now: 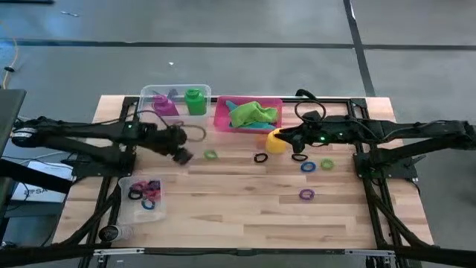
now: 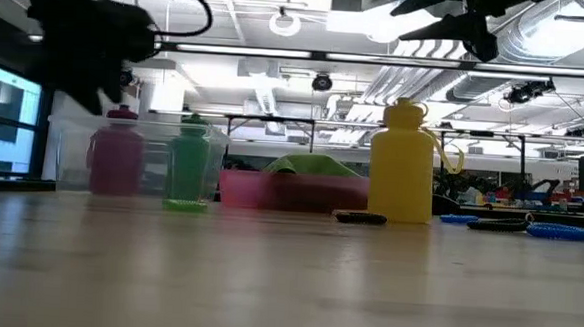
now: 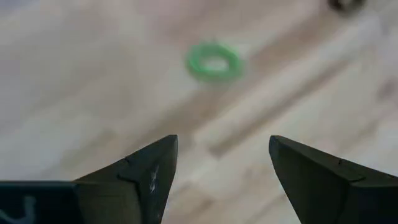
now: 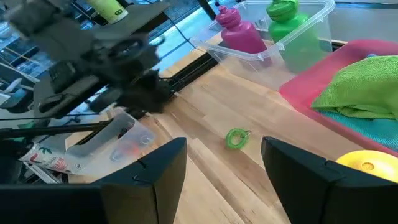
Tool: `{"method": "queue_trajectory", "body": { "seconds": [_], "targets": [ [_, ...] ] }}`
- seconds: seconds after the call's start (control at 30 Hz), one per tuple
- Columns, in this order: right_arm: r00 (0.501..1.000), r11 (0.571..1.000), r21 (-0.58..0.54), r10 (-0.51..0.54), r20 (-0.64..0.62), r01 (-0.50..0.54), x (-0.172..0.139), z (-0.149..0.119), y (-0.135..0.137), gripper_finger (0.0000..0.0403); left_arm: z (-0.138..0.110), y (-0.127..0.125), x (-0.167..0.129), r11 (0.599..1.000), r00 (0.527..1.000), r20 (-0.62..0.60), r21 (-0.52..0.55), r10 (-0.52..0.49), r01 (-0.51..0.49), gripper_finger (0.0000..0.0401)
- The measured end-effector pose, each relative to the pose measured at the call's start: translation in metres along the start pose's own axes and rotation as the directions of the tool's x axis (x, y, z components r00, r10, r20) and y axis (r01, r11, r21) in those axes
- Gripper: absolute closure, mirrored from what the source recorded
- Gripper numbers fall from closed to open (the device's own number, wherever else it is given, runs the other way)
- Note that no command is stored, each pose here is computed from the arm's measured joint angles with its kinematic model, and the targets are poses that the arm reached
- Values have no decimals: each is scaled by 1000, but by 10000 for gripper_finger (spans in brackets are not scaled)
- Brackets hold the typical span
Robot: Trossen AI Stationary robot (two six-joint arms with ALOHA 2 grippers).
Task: Pick & Place Sports Items
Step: Put the green spring keychain into the bottom transparent bin
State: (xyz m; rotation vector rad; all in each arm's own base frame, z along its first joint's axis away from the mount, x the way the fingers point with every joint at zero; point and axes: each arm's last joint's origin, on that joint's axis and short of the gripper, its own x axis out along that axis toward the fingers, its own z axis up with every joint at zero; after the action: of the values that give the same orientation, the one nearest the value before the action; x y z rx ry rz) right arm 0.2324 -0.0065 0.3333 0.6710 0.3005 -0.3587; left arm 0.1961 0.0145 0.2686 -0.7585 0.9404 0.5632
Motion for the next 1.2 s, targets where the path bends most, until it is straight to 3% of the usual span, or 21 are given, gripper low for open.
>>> {"method": "queue_trajectory", "body": {
  "seconds": [0.17,0.37,0.53,0.8,1.2],
  "targets": [
    [1000,1000,-2,0,0,0,0,0,0,239,18,4,12,998,999,42,-60,1,1,194],
    [1000,1000,-30,0,-1,0,0,0,0,239,26,4,42,986,996,-27,-140,84,-86,194],
    [1000,999,-34,-1,-2,1,0,0,0,239,31,-2,75,981,992,-62,-152,114,-123,194],
    [1000,998,-57,21,-23,-23,0,-1,0,239,39,-11,121,980,995,-38,-173,93,-98,194],
    [999,996,-80,35,-37,-38,0,-1,1,239,37,-7,148,966,981,-29,-174,191,-193,194]
  ]
}}
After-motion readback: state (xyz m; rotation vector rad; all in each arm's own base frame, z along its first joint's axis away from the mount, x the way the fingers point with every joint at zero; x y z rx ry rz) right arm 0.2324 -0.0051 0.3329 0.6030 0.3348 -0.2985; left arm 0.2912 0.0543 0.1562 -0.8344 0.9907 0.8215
